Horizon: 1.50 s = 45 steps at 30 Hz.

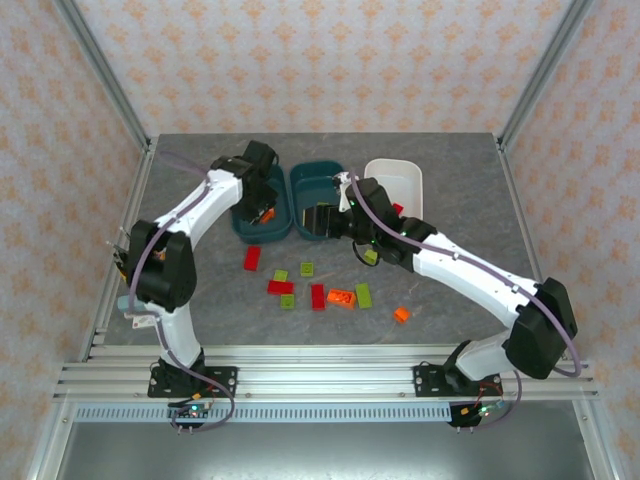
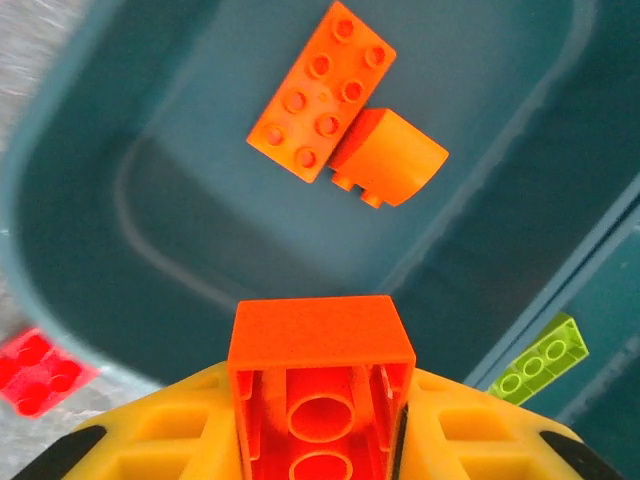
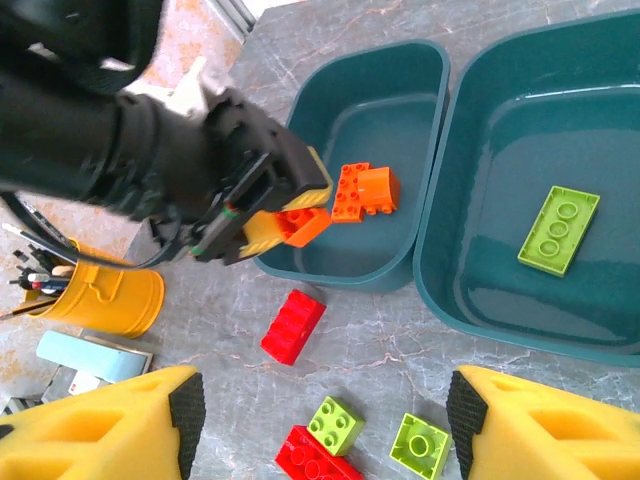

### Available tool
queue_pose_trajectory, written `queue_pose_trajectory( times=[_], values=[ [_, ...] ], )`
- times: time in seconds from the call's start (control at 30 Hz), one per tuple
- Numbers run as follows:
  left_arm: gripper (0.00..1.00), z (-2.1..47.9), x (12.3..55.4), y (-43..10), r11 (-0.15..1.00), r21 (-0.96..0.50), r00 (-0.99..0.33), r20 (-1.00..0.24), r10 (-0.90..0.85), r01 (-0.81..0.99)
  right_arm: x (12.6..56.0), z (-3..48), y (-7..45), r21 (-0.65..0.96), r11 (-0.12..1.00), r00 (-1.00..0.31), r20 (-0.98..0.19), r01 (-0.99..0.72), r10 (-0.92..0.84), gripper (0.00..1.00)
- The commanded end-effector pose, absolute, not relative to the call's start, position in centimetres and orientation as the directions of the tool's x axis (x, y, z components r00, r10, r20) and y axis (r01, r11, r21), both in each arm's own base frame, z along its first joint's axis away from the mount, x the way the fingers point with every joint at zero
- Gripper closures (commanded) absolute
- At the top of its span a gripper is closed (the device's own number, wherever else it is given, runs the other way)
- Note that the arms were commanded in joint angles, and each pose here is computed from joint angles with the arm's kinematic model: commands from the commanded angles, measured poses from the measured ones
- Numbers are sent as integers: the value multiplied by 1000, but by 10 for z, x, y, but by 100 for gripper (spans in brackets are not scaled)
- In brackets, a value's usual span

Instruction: Sort the legos into containers by color

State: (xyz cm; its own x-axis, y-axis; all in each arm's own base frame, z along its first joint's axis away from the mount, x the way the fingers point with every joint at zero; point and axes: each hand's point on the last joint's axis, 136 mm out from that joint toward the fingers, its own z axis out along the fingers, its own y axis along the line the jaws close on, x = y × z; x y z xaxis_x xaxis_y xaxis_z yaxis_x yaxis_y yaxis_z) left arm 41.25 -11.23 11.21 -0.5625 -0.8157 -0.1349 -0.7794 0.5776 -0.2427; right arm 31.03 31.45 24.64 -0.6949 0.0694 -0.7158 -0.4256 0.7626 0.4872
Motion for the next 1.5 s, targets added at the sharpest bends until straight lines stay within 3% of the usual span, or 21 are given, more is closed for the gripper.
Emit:
queue_pose_trajectory(
  times=[0.0,0.3,0.53,0.83,1.1,1.47],
  values=[
    [67,100,413,-118,579,-214,-580,-63,-812,-787,322,261,315,511,761,-671,-728,-400,136,33],
    [62,69,425,-129,513,-208,-528,22,-849,-833,321,251,311,513,773,-685,-714,-373,143,33],
    [39,75,422,-118,519,-194,-528,-7,-849,-833,323,243,315,517,772,-704,-698,-370,130,33],
    [25,137,426,-107,588,-282,-574,-139,-807,-758,324,231,319,487,790,-727,-682,-373,78,33],
    [21,199,390,-110,743,-387,-704,-270,-657,-546,317,223,306,445,826,-735,-675,-346,56,33],
    [22,195,301,-160,910,-375,-892,-330,-310,-177,291,209,247,329,915,-752,-658,-232,46,34]
  ],
)
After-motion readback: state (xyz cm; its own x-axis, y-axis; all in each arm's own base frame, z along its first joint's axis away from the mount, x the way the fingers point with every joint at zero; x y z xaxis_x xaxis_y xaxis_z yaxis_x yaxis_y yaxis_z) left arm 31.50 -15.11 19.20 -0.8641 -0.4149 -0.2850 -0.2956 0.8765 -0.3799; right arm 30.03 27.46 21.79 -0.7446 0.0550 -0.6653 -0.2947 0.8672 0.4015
